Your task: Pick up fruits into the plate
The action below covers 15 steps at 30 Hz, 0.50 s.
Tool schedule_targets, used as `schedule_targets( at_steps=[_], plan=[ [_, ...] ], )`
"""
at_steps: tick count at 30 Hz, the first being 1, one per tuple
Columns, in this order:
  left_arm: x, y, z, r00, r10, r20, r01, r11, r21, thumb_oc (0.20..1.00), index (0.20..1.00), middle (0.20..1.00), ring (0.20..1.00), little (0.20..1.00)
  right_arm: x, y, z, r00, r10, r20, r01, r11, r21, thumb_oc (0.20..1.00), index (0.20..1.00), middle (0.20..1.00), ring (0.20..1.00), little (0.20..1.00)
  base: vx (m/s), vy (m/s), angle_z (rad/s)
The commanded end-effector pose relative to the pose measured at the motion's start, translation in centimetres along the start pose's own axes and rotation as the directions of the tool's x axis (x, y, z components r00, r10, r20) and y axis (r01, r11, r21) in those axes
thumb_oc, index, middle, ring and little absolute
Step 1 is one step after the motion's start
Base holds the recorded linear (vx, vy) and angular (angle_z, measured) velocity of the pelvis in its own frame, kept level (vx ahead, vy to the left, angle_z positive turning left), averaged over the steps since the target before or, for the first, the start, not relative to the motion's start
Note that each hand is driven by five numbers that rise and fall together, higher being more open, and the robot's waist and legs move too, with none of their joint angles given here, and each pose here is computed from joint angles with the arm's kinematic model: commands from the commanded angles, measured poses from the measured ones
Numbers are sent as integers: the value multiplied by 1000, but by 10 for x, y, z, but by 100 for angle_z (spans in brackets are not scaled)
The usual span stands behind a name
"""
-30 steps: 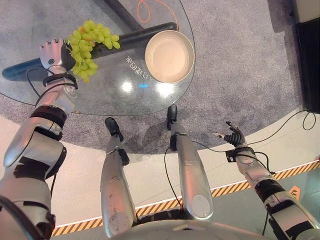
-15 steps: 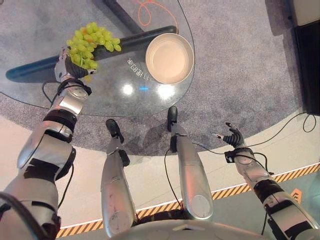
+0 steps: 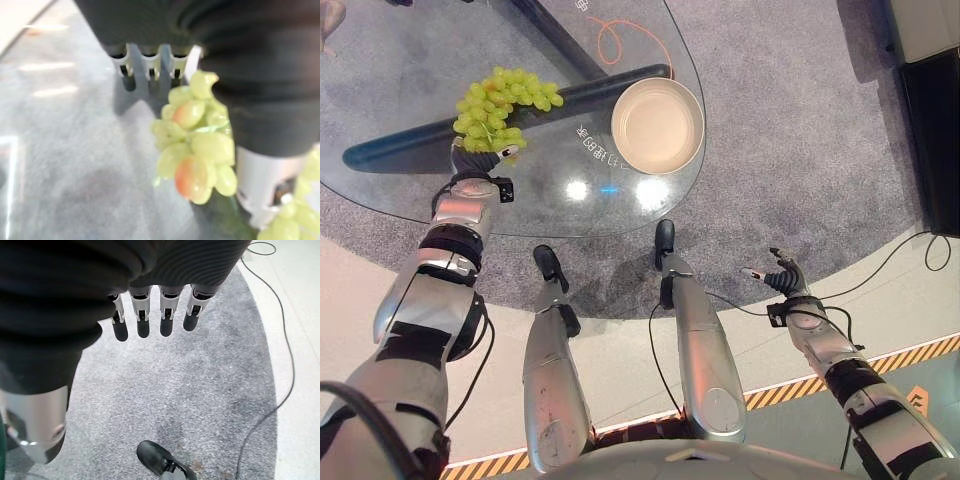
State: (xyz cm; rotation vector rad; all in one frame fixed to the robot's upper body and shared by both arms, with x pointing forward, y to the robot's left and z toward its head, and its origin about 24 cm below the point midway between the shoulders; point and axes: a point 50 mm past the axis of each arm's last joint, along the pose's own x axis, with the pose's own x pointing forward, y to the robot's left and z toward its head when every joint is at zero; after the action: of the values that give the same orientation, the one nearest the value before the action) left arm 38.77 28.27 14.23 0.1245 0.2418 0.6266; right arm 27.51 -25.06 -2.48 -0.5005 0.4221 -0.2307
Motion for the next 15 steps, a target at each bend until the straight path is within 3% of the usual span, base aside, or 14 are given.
schedule_targets(
  at_steps=[1,8,15],
  plan=[
    [1,12,-21,987,112,-111,-121,990,-72,1000,1000,1000,1000,1000,-9,3,-14,999,-15,-37,16,1000,9,1000,1000,1000,1000,1000,4,-30,-1],
    [5,34,0,945,325,-30,-318,937,143,1000,1000,1000,1000,1000,-10,1,-17,999,-4,-45,4,1000,10,1000,1000,1000,1000,1000,0,0,0],
    [9,48,4,927,368,-72,-351,919,178,1000,1000,1000,1000,1000,-9,3,-14,999,3,-32,-2,1000,20,1000,1000,1000,1000,1000,-2,-14,-5]
  ],
)
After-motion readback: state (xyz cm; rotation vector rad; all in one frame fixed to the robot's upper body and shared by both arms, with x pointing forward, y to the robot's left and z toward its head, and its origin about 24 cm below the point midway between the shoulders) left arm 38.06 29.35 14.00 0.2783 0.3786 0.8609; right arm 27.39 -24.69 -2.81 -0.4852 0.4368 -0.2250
